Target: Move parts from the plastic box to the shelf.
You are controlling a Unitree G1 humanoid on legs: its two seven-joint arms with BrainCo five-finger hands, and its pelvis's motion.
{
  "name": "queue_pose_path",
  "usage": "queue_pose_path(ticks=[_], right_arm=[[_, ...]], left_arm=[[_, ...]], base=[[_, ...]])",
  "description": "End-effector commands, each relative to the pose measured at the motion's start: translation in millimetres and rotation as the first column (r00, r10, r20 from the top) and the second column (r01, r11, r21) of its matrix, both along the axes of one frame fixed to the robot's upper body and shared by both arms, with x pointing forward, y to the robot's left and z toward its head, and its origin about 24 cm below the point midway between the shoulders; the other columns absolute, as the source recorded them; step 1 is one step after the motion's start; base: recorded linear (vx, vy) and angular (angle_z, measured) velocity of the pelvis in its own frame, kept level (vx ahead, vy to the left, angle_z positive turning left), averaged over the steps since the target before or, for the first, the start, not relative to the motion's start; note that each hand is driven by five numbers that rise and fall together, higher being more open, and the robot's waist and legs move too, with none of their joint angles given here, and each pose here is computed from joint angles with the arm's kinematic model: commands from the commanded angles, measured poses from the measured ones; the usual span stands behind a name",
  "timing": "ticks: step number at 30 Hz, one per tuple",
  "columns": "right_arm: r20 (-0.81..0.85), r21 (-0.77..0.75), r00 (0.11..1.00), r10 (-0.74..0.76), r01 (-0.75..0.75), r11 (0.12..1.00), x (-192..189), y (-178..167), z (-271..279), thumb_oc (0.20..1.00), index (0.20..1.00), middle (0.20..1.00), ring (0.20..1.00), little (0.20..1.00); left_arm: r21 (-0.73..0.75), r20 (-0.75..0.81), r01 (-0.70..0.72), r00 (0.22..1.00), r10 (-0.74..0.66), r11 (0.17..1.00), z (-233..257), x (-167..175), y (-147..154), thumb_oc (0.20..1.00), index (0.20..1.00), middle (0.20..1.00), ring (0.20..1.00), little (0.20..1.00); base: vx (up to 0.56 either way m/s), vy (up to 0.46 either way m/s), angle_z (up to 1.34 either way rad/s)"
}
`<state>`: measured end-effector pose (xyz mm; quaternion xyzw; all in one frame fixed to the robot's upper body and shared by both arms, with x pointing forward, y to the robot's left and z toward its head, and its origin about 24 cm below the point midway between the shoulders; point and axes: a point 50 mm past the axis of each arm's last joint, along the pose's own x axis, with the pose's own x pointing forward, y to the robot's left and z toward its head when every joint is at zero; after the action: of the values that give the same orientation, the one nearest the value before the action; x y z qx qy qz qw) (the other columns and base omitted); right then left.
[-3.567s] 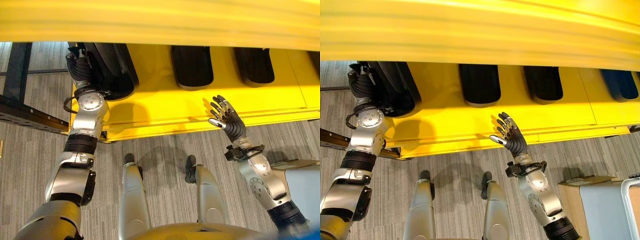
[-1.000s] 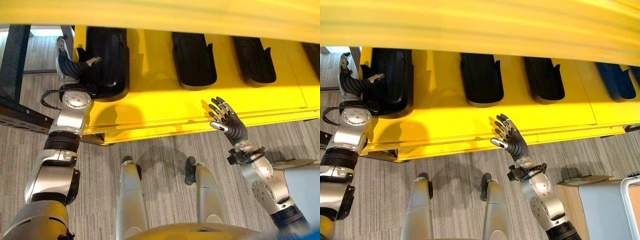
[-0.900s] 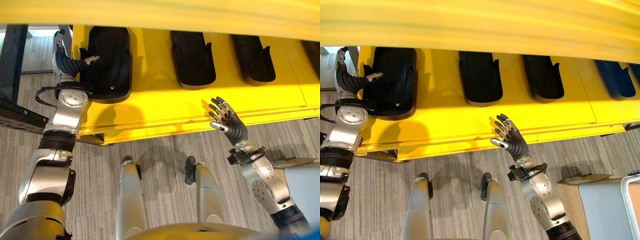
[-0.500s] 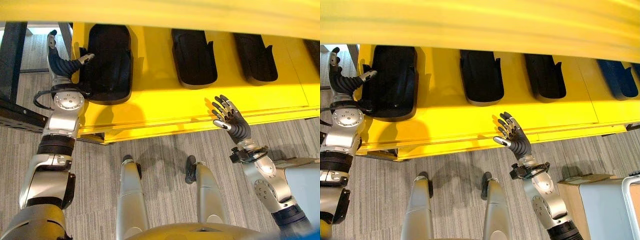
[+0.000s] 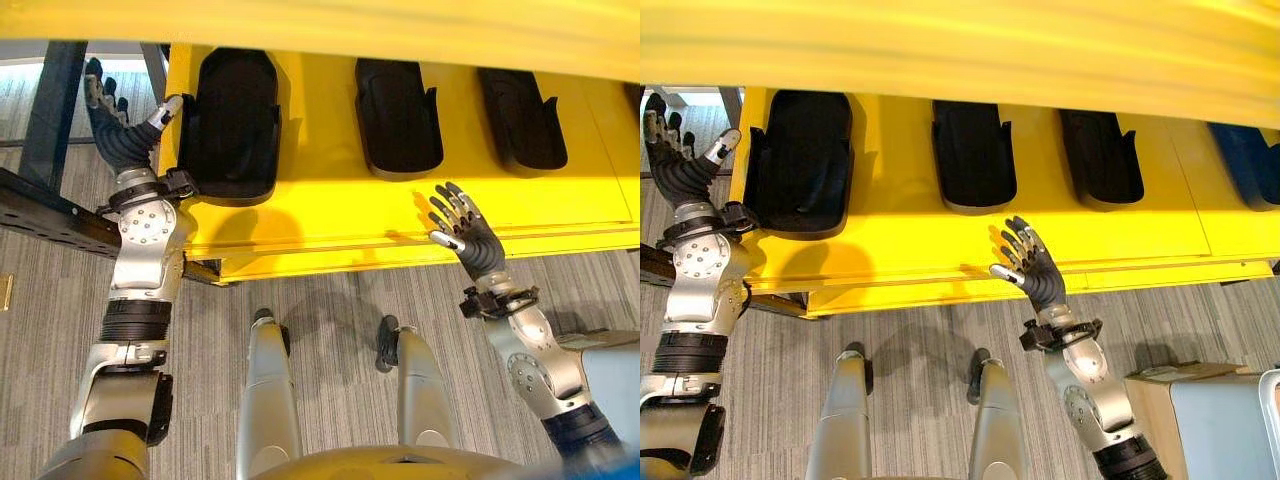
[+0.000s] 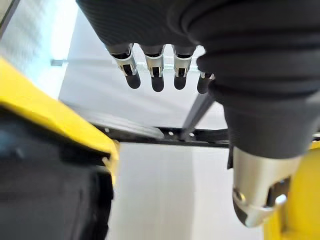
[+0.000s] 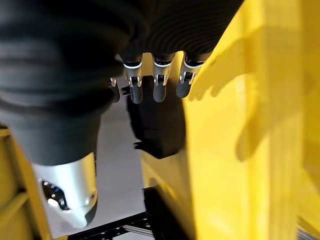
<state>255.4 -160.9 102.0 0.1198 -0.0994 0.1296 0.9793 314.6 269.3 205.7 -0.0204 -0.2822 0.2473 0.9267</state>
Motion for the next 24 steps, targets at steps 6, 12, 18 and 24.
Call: queue_pose_path(ticks=[6, 12, 18, 24], right_arm=[[0.161, -0.011, 0.987, -0.026, 0.028, 1.0, -2.2, -8.1, 29.9, 1.0, 1.0, 1.0, 1.0, 1.0], [0.162, -0.018, 0.986, -0.025, 0.028, 0.999, -3.3, -9.2, 29.8, 1.0, 1.0, 1.0, 1.0, 1.0], [0.171, -0.013, 0.984, -0.04, 0.042, 0.999, -6.8, -13.9, 30.3, 1.0, 1.0, 1.0, 1.0, 1.0], [0.177, -0.013, 0.983, -0.059, 0.062, 0.998, -10.5, -18.1, 29.9, 1.0, 1.0, 1.0, 1.0, 1.0]], left_arm=[[0.043, 0.145, 0.089, 0.985, -0.095, 0.995, 18.0, -11.9, -16.9, 1.0, 1.0, 1.0, 1.0, 1.0], [0.069, 0.125, 0.134, 0.982, -0.141, 0.989, 9.3, -20.8, -19.8, 1.0, 1.0, 1.0, 1.0, 1.0], [0.09, 0.073, 0.177, 0.98, -0.184, 0.98, -9.9, -38.5, -18.6, 1.0, 1.0, 1.0, 1.0, 1.0], [0.056, 0.007, 0.232, 0.972, -0.233, 0.971, -30.8, -47.6, -21.4, 1.0, 1.0, 1.0, 1.0, 1.0]], base=[[0.0, 0.0, 0.0], [0.0, 0.0, 0.0], [0.0, -0.003, 0.01], [0.0, -0.008, 0.03]])
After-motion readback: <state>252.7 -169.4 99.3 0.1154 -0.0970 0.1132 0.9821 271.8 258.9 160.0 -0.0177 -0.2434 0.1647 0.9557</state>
